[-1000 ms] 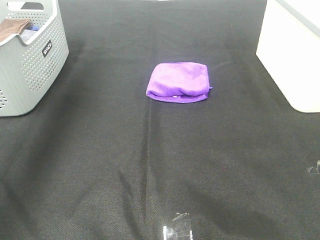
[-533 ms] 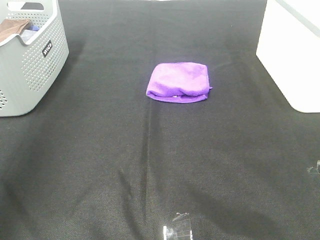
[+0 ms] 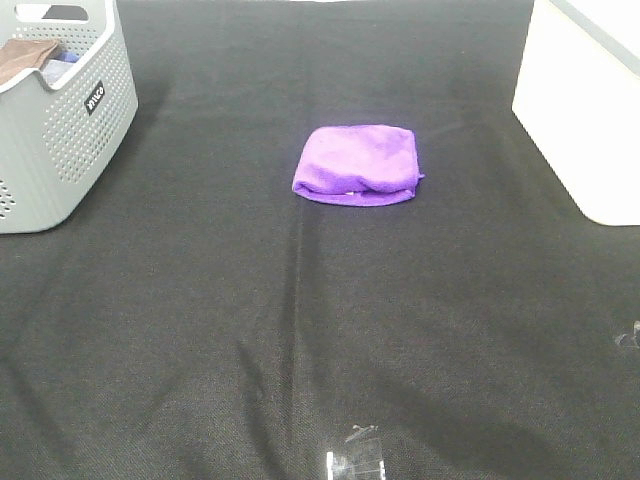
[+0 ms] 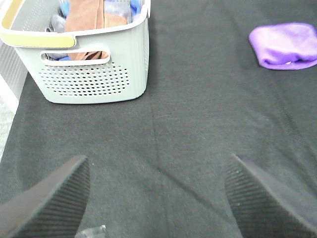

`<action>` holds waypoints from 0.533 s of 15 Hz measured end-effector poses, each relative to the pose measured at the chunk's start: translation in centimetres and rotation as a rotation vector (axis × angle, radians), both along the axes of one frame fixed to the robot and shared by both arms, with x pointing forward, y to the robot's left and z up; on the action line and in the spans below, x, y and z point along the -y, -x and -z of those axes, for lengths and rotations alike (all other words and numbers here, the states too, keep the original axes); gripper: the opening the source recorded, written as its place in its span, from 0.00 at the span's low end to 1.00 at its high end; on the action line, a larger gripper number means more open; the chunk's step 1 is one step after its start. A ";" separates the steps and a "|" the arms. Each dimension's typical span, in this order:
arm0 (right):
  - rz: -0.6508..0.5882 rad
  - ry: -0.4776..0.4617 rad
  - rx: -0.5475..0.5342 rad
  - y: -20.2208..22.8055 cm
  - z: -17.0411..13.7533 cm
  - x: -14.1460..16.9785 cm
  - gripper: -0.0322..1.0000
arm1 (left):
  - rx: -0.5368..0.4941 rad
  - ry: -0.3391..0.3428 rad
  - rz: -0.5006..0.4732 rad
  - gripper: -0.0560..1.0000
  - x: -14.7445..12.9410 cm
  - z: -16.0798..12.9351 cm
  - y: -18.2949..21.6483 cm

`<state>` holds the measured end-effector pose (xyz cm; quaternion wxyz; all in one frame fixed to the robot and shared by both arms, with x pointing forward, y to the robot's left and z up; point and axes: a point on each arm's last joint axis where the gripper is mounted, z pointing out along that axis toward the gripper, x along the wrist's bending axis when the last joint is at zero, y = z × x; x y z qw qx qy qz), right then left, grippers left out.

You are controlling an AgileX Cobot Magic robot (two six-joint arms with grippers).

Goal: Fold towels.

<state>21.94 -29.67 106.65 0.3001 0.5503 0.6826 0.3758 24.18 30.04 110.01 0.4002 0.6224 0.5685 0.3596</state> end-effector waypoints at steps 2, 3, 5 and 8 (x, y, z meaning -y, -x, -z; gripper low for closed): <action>0.000 0.002 -0.011 0.0 1.4 0.0 0.77 | 0.023 0.022 0.016 0.72 0.0 1.4 1.9; -0.002 0.008 -0.029 -0.4 2.0 -0.1 0.77 | 0.007 0.029 0.024 0.72 0.1 2.3 2.2; -0.008 0.019 -0.032 -0.8 2.6 -0.1 0.77 | -0.055 0.040 0.036 0.72 0.3 4.0 1.8; -0.009 0.019 0.000 -1.5 3.1 -0.2 0.77 | -0.054 0.043 0.036 0.72 0.4 4.6 1.2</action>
